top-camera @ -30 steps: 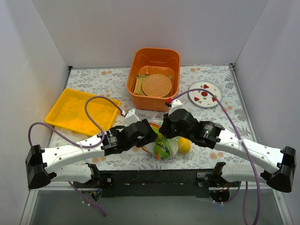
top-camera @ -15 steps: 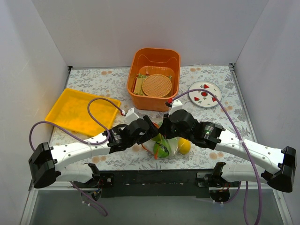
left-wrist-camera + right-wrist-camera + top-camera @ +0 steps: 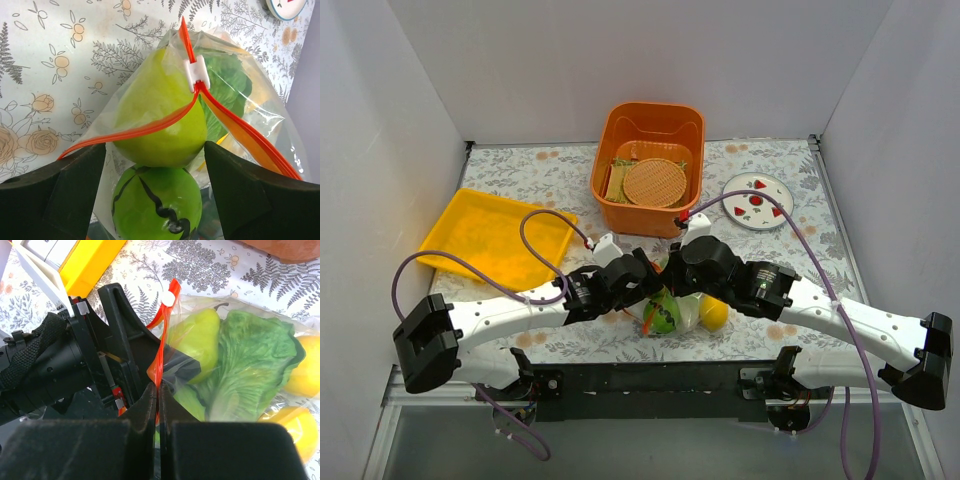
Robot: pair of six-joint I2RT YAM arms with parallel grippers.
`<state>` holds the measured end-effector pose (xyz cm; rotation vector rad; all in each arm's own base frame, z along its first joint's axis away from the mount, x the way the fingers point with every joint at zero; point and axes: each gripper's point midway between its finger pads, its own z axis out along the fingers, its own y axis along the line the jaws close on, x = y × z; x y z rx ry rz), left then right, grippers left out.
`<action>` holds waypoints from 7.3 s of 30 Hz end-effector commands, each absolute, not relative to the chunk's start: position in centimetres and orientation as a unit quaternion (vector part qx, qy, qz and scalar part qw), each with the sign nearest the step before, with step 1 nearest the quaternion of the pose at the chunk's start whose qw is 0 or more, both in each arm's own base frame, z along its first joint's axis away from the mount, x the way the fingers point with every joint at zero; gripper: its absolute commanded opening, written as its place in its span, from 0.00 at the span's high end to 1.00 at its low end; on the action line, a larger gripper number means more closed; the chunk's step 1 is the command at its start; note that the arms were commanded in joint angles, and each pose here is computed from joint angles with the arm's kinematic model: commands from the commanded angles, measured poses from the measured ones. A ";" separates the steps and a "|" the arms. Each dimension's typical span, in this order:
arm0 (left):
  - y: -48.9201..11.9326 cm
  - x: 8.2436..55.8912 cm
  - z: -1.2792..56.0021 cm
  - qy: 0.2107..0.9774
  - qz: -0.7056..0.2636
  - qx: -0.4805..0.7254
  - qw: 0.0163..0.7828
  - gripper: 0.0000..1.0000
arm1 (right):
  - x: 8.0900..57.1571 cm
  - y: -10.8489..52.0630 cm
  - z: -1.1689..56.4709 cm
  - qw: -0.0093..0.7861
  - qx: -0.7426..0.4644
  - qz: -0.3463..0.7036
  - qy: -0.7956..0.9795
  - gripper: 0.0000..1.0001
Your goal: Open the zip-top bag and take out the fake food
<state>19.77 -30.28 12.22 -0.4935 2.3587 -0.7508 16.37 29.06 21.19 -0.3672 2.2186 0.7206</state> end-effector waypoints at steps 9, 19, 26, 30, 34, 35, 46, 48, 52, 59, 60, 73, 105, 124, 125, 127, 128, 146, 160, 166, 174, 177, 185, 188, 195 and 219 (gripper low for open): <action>-30.6 21.9 13.4 0.860 -0.307 -0.176 0.367 0.44 | 15.5 30.0 23.0 0.391 -0.141 0.320 0.852 0.99; -30.9 20.8 14.6 0.864 -0.327 -0.151 0.351 0.58 | 16.2 28.7 21.9 0.405 -0.128 0.287 0.859 0.99; -31.2 18.9 15.6 0.870 -0.355 -0.108 0.323 0.58 | 16.9 28.0 20.9 0.414 -0.123 0.256 0.865 0.99; -31.0 18.1 16.4 0.872 -0.364 -0.089 0.315 0.58 | 17.3 28.0 20.7 0.419 -0.124 0.245 0.866 0.99; -30.1 17.4 16.3 0.881 -0.351 -0.082 0.306 0.60 | 17.7 27.5 20.7 0.425 -0.119 0.231 0.867 0.99; -29.9 17.2 16.1 0.883 -0.348 -0.081 0.303 0.60 | 17.9 27.4 20.7 0.428 -0.118 0.226 0.867 0.99; -28.2 15.5 16.6 0.890 -0.345 -0.044 0.296 0.65 | 18.4 27.4 20.0 0.427 -0.113 0.220 0.870 0.99; -28.1 15.1 16.6 0.891 -0.347 -0.039 0.289 0.65 | 18.4 27.6 20.1 0.428 -0.114 0.223 0.869 0.99; -27.9 14.8 17.7 0.884 -0.362 -0.031 0.294 0.65 | 18.6 27.5 19.9 0.427 -0.113 0.219 0.870 0.99; -27.6 14.8 19.9 0.872 -0.373 -0.008 0.318 0.67 | 19.1 27.5 19.6 0.424 -0.110 0.225 0.870 0.99; -27.7 14.7 19.9 0.871 -0.376 0.000 0.316 0.67 | 19.1 27.5 19.5 0.423 -0.111 0.225 0.871 0.99; -26.4 14.2 21.7 0.878 -0.355 0.020 0.321 0.68 | 20.1 26.8 19.4 0.426 -0.098 0.225 0.871 0.99; -4.2 33.1 17.2 0.788 -0.150 -0.406 0.438 0.68 | 18.9 27.6 18.7 0.393 -0.139 0.282 0.864 0.99; -4.0 34.0 16.3 0.829 -0.149 -0.329 0.428 0.17 | 18.9 27.7 19.2 0.390 -0.159 0.272 0.865 0.99; -5.2 33.2 16.6 0.833 -0.160 -0.315 0.426 0.22 | 19.0 27.6 19.3 0.391 -0.158 0.270 0.866 0.99; -9.4 30.8 17.2 0.849 -0.198 -0.261 0.414 0.28 | 19.2 27.2 19.7 0.400 -0.154 0.264 0.864 0.99; -11.0 29.9 17.4 0.851 -0.217 -0.253 0.407 0.34 | 19.2 27.1 19.8 0.401 -0.153 0.261 0.865 0.99; -32.8 15.7 16.0 0.885 -0.401 -0.041 0.233 0.55 | 17.8 27.8 21.3 0.405 -0.137 0.273 0.862 0.99; -34.9 13.0 11.9 0.908 -0.375 -0.014 0.187 0.30 | 17.5 28.4 21.2 0.401 -0.142 0.272 0.863 0.99; -35.0 12.9 10.9 0.912 -0.366 -0.010 0.186 0.15 | 17.3 28.8 21.0 0.398 -0.147 0.274 0.863 0.99; -36.7 13.9 11.9 0.884 -0.416 -0.029 0.209 0.16 | 16.4 29.2 19.2 0.383 -0.148 0.272 0.870 0.99; -37.4 13.9 12.7 0.867 -0.448 -0.031 0.218 0.21 | 16.1 29.3 19.2 0.383 -0.146 0.276 0.869 0.99; -37.6 14.0 13.6 0.838 -0.491 -0.043 0.235 0.14 | 15.6 29.5 19.7 0.384 -0.151 0.274 0.869 0.99; -37.8 14.4 14.1 0.830 -0.498 -0.052 0.246 0.13 | 15.5 29.7 20.1 0.387 -0.153 0.275 0.867 0.99; -38.3 15.4 12.3 0.845 -0.461 -0.070 0.261 0.16 | 15.0 30.3 20.3 0.386 -0.160 0.272 0.867 0.99; -37.7 15.5 12.5 0.855 -0.433 -0.070 0.279 0.63 | 15.8 28.5 20.5 0.411 -0.143 0.235 0.869 0.99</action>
